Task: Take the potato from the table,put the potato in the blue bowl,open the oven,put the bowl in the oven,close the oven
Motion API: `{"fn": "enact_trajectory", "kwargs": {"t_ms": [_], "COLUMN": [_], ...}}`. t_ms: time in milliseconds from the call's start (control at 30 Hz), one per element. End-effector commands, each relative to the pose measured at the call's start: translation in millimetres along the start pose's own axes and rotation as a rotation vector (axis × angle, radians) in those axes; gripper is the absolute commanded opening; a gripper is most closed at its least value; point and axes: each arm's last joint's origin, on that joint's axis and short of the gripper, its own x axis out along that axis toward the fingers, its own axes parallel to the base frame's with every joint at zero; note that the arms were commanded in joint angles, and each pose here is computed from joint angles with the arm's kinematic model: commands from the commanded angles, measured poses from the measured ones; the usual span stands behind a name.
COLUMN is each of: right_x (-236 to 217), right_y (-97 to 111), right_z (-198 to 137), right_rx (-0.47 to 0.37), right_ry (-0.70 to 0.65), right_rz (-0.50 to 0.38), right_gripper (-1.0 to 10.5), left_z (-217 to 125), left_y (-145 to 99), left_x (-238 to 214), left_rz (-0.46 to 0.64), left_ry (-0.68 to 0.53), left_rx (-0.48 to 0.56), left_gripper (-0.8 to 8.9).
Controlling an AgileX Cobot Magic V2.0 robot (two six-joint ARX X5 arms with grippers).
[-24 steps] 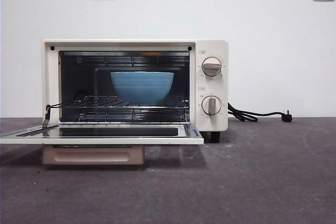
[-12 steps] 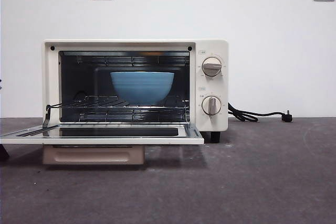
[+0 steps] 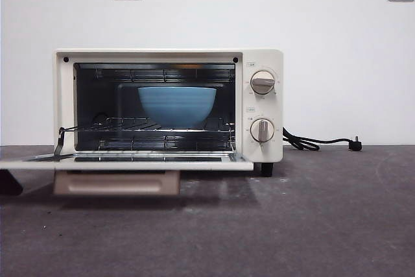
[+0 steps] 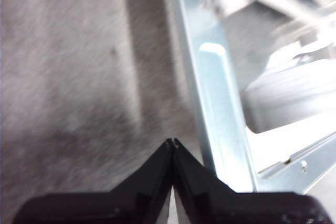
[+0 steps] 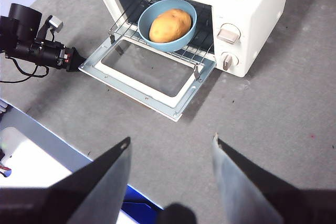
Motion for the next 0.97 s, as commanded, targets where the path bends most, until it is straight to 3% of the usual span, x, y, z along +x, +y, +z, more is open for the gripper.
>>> {"fn": "enact_trajectory", "kwargs": {"t_ms": [33, 400, 767, 967], "right_x": [1, 1, 1, 1], "right_y": [0, 0, 0, 0], "right_z": [1, 1, 1, 1], "right_rx": [0.006, 0.005, 0.014, 0.014], "right_ry": [-0.003, -0.001, -0.001, 0.0], "right_rz": [-0.001, -0.003, -0.003, -0.003], "right_gripper": [2.5, 2.5, 2.5, 2.5], "left_z": [4, 39, 81, 94], "left_y": [-4, -22, -39, -47], "left_x": [-2, -26, -41, -48], "left_rz": [-0.088, -0.15, -0.089, -0.105], "left_ry": [-0.019, -0.179, -0.319, -0.336], "left_rx": [-0.011, 0.042, 0.171, 0.197], "left_gripper": [-0.08, -0.08, -0.08, -0.08]}}
